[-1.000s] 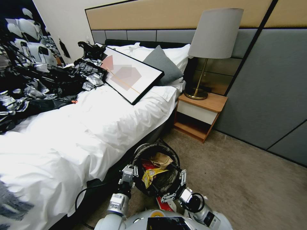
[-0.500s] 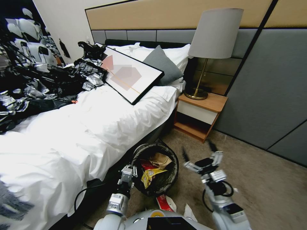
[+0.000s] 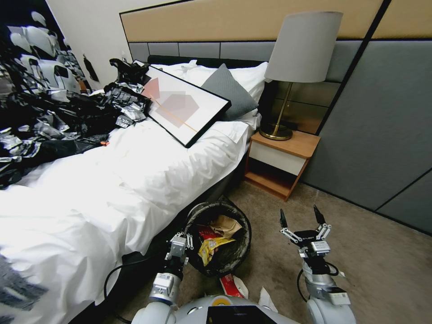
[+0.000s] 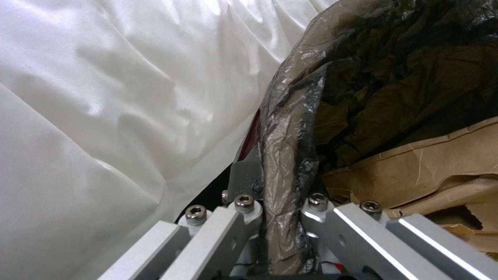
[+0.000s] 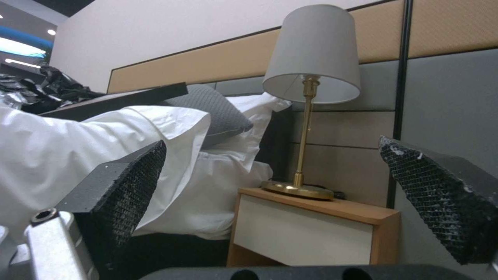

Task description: Pick up the trash bin, then pick up the garbage from the floor and place it into the trash bin.

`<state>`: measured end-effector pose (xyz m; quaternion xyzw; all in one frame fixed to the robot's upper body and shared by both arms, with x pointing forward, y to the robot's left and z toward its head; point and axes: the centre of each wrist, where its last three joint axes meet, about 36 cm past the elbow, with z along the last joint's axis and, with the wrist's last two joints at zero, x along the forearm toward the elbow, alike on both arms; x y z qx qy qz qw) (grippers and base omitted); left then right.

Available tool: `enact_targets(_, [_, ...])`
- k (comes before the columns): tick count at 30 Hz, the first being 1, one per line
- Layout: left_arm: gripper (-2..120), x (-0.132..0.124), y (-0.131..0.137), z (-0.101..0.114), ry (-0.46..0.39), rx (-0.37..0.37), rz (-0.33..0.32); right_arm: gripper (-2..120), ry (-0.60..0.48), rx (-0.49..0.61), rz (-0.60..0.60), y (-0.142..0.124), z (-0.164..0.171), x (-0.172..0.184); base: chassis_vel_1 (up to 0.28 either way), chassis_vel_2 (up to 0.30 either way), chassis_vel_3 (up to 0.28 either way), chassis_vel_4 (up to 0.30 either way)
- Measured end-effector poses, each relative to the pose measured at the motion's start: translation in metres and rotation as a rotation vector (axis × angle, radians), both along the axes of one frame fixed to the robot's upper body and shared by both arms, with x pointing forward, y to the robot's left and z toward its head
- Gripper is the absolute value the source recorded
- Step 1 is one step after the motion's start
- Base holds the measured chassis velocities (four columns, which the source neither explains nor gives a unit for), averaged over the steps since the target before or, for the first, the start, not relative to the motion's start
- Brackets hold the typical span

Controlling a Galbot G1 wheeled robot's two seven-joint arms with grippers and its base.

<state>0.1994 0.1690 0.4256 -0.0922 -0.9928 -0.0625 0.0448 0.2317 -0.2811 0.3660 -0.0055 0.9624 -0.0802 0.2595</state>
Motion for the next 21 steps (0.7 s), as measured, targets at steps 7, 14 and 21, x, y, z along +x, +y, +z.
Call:
enact_targets(7, [1, 0.0000, -0.0013, 0.0002, 0.000, -0.003, -0.002, 100, -0.010, -0.012, 0.015, -0.0001, 0.0001, 0.0050, 0.000, 0.000, 0.000, 0.000])
enact_targets(14, [1, 0.0002, -0.0004, 0.0008, -0.003, 0.000, 0.000, 100, -0.012, -0.016, 0.025, 0.0001, -0.0012, 0.0061, 0.000, 0.000, 0.000, 0.000])
enact_targets(21, [1, 0.0003, -0.0009, 0.0009, -0.003, -0.002, 0.000, 100, -0.007, -0.017, 0.030, 0.0002, -0.0046, 0.0060, 0.000, 0.000, 0.000, 0.000])
